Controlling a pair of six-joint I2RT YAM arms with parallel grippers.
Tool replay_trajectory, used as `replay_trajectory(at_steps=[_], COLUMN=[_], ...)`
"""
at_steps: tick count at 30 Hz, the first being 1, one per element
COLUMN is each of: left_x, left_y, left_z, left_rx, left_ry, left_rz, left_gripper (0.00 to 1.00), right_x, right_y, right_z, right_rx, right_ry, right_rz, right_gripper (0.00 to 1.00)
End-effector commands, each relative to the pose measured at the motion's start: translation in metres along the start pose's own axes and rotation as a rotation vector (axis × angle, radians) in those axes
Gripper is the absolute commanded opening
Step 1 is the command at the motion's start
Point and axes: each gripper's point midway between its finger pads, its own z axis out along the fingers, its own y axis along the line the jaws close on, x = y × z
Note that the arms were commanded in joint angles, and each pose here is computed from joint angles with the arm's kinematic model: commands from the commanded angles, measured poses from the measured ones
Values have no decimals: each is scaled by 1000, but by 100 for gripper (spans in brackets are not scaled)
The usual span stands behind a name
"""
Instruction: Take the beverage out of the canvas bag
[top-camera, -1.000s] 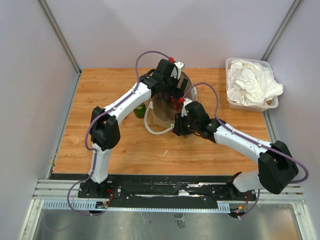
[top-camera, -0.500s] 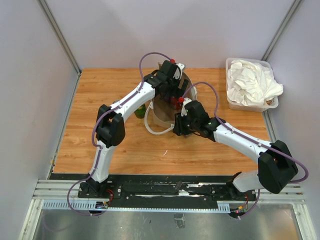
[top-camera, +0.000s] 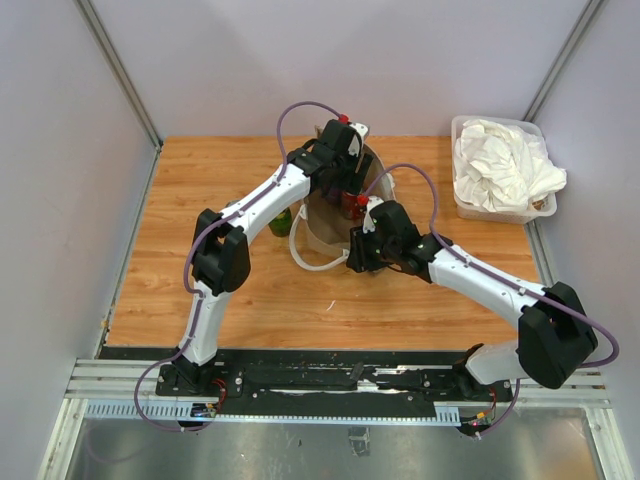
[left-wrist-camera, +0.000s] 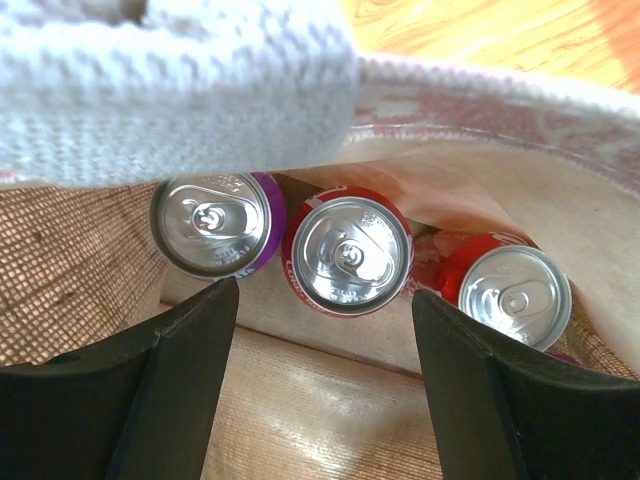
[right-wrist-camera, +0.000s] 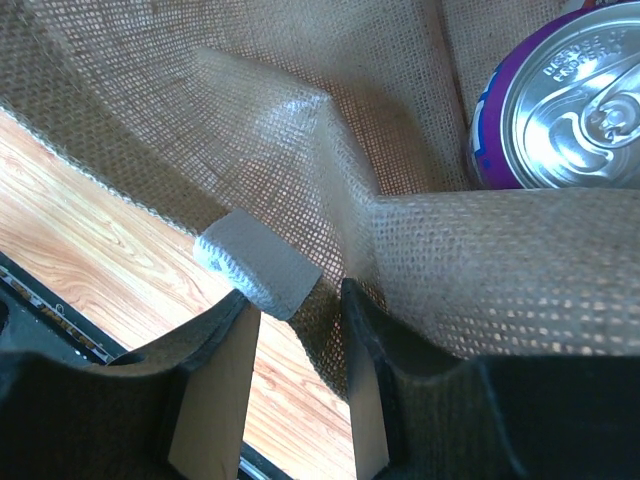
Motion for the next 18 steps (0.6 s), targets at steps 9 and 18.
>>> replay_trajectory(at_steps=[9,18], left_x=[2,14], left_y=[-5,-14], left_z=[9,17], left_rx=[27,117], left_ry=[-4,13], left_rz=[70,216], left_gripper=[76,78], right_x=[43,42], right_y=[-6,-8], right_z=[-11,-10], right_rx=[45,52], right_ry=[168,154], right_rz=[16,22], right_gripper=[39,40])
